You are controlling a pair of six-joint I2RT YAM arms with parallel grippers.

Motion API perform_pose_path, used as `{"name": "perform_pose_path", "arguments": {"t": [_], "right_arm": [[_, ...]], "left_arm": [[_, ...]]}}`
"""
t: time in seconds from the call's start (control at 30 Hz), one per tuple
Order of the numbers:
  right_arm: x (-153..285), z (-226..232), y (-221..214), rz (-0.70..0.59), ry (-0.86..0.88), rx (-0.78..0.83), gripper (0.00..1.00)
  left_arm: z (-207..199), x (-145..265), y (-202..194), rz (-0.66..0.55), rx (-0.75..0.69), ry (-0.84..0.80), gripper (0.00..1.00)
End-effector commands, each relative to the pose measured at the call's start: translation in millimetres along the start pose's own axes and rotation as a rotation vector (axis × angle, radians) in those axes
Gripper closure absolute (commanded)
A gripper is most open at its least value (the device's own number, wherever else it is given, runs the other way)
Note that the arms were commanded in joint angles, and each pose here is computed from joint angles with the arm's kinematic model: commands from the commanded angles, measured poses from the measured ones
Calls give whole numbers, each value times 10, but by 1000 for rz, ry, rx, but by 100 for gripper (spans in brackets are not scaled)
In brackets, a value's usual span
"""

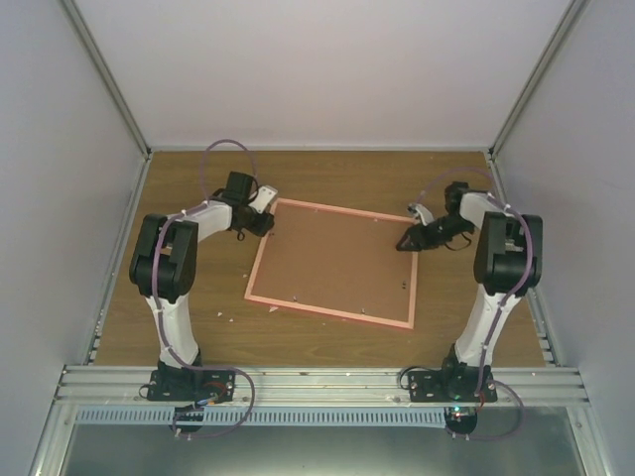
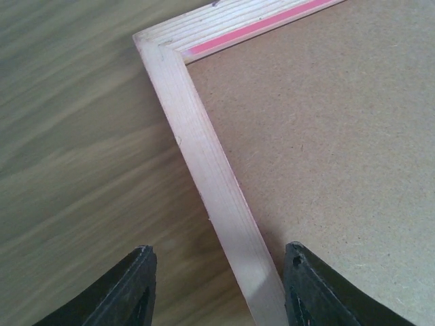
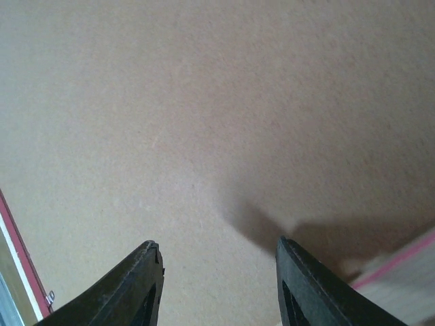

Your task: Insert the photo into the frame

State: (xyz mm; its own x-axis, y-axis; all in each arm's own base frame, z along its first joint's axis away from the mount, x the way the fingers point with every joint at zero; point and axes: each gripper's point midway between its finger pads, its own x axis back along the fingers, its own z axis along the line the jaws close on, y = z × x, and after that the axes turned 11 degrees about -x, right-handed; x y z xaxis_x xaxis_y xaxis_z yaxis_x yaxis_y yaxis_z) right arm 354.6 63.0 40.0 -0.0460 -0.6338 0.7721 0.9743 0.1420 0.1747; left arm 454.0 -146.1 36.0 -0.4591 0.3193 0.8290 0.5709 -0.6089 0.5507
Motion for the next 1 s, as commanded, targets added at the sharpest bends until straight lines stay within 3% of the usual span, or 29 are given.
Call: {"name": "perform_pose_path", "arguments": {"t": [0.0, 0.13, 0.37, 0.67, 0.97], "right_arm": [[-323, 294, 339, 1, 63, 57, 53], [-110, 605, 630, -84, 138, 120, 52], [347, 522, 534, -206, 89, 91, 54], [138, -16, 51, -164, -15, -71, 64], [-193, 161, 10, -114, 196, -130, 69]], "left_arm": [[279, 167, -355, 93, 22, 72, 49], [252, 470, -88, -30, -15, 24, 46], [-693, 906, 731, -303, -431, -187, 40], [-2043, 713, 1154, -430, -806, -498, 44], [-2702, 556, 1102, -477, -956, -627, 54]]}}
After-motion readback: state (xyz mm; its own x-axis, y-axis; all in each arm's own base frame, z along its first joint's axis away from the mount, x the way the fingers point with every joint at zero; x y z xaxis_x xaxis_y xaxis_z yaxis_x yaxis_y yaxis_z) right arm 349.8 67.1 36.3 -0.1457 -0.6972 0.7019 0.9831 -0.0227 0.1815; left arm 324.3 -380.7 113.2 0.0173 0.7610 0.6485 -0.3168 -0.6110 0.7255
